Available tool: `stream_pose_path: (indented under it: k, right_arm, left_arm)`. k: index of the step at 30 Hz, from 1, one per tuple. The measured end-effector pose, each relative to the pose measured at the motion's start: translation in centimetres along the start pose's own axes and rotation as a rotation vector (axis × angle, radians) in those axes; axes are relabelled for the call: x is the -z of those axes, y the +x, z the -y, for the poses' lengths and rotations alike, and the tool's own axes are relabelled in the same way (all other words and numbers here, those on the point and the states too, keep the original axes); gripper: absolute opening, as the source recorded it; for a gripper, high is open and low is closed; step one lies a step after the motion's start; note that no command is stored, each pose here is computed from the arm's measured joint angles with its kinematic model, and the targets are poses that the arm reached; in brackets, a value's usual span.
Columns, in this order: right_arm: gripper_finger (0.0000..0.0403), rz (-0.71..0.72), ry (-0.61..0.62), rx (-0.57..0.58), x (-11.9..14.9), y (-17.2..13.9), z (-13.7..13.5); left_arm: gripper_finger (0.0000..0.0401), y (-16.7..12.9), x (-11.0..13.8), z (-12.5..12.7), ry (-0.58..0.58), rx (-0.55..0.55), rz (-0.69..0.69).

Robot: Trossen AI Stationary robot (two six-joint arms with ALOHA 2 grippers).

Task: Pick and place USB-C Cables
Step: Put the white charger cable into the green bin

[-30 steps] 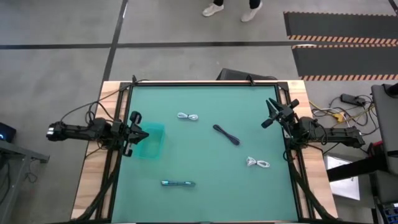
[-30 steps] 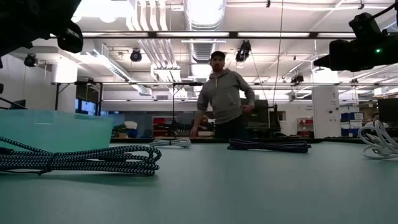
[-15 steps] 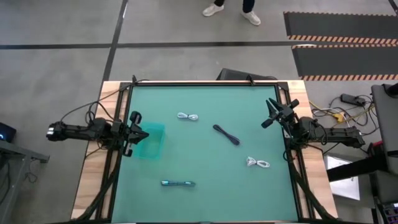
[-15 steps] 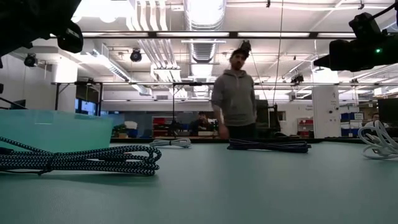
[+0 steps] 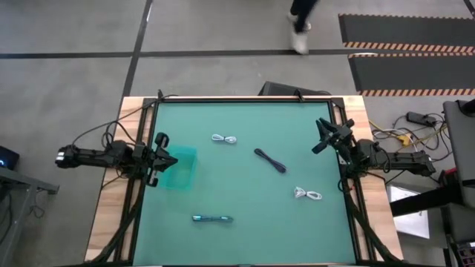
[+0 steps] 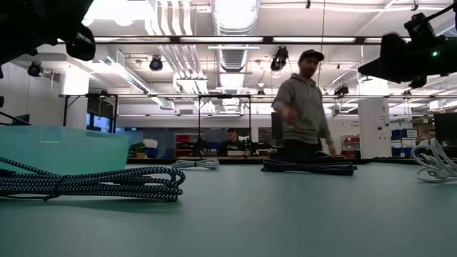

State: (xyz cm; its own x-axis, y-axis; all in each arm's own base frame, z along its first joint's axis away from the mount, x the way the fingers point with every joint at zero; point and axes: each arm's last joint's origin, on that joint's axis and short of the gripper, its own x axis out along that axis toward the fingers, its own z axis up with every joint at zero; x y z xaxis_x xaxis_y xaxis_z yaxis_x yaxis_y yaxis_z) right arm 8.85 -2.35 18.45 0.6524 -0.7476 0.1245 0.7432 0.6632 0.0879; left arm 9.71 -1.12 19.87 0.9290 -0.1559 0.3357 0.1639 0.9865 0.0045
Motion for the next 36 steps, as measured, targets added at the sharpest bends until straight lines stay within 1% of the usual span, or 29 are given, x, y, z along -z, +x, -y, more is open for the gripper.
stream_pose_path:
  k: [2,3,4,5,6,10,11,14,19,22,25,29,36]
  right_arm:
    - [0.0059,0.001,0.162,-0.039,0.0,0.0,-0.1]
    - [0.0059,0.000,0.221,-0.046,0.0,0.0,-0.1]
    - [0.0059,-0.002,0.265,-0.049,0.0,0.0,-0.1]
    - [0.0059,-0.002,0.279,-0.049,0.0,0.0,-0.1]
    - [0.0059,-0.002,0.274,-0.048,0.0,0.0,-0.1]
    - [0.0059,-0.001,0.184,-0.035,0.0,0.0,-0.1]
    - [0.0059,0.000,0.189,-0.040,0.0,0.0,-0.1]
    - [0.0059,0.002,0.258,-0.052,-0.1,0.0,-0.1]
    - [0.0059,0.022,0.289,-0.185,-0.5,-0.1,-0.5]
    - [0.0059,0.062,0.297,-0.238,-1.0,-0.1,-0.6]
    - [0.0059,0.106,0.297,-0.281,-1.5,-0.1,-0.7]
    - [0.0059,0.137,0.281,-0.284,-1.8,0.1,-1.0]
    - [0.0059,0.163,0.256,-0.282,-2.0,0.8,-1.7]
  left_arm:
    - [0.0000,0.0,0.0,0.0,0.000,-0.001,0.000]
    - [0.0000,0.0,0.0,0.0,0.000,0.000,0.000]
    - [0.0000,0.0,0.0,0.0,0.000,0.000,0.000]
    - [0.0000,0.0,0.0,0.0,0.000,0.000,0.000]
    - [0.0000,0.0,0.0,0.0,0.000,0.000,0.000]
    - [0.0000,0.0,-0.1,0.0,0.020,0.000,0.009]
    - [0.0000,0.0,-0.1,0.0,0.026,0.000,0.011]
    - [0.0000,0.0,-0.2,0.0,0.028,-0.005,0.023]
    - [0.0000,0.0,-0.4,-0.4,0.027,-0.130,0.045]
    - [0.0000,0.0,-0.5,-0.6,0.034,-0.203,0.040]
    - [0.0000,0.3,-0.4,-0.7,0.036,-0.243,0.011]
    - [0.0000,1.0,-1.1,-0.9,0.037,-0.288,-0.008]
    - [0.0000,2.4,-1.4,-1.2,0.070,-0.361,-0.088]
